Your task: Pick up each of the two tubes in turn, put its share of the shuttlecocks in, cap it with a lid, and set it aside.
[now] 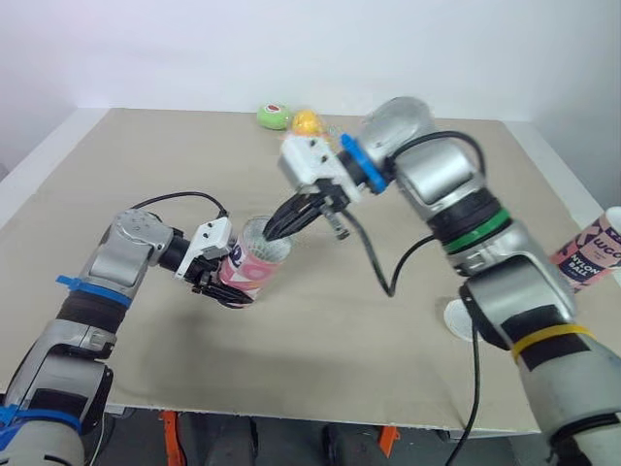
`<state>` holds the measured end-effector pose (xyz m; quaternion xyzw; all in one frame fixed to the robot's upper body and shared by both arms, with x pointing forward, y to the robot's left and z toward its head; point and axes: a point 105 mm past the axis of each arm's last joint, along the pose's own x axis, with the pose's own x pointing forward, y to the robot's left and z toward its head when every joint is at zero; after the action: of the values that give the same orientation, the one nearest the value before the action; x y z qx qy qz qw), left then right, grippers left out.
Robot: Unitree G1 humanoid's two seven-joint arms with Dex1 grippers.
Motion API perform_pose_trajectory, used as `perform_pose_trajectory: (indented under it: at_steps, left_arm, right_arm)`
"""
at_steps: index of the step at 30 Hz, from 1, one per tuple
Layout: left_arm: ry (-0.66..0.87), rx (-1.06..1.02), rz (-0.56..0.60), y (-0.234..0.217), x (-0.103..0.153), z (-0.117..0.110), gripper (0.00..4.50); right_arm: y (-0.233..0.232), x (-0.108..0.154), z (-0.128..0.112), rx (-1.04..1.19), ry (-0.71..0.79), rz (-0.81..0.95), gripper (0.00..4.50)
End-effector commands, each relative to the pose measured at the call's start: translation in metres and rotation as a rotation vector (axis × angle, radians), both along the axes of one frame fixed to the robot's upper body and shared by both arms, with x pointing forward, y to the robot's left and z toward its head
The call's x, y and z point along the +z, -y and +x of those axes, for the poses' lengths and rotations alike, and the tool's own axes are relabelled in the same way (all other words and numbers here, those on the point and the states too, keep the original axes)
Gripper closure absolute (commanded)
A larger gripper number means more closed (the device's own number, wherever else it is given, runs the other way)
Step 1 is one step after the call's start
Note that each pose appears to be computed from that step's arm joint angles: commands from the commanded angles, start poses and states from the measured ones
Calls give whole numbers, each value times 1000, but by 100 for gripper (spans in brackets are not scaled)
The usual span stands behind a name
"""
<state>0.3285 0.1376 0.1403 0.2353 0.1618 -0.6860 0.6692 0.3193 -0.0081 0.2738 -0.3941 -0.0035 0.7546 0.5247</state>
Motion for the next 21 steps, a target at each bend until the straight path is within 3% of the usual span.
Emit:
perform_pose_trajectory:
  at_steps: [1,2,5,7,11,15,21]
  left_arm:
    - [72,-30,-121,16,21,3,150]
    - [76,-32,-160,19,26,2,150]
    - [79,-46,-241,28,36,0,150]
    - [61,-59,-295,37,41,-3,150]
    - [18,-73,-362,51,45,-7,150]
    - [-11,-87,-428,71,42,-10,150]
    - [-19,-95,-454,94,31,-10,150]
  right_arm:
    - [48,30,-11,-54,76,86,448]
    - [61,30,-7,-131,92,98,448]
    - [92,25,-6,-260,74,92,365]
    - [119,12,-8,-365,51,68,276]
    - [166,-36,-18,-501,-32,-100,105]
    - [219,-84,-24,-645,-108,-302,105]
    - [250,-100,-19,-755,-145,-344,105]
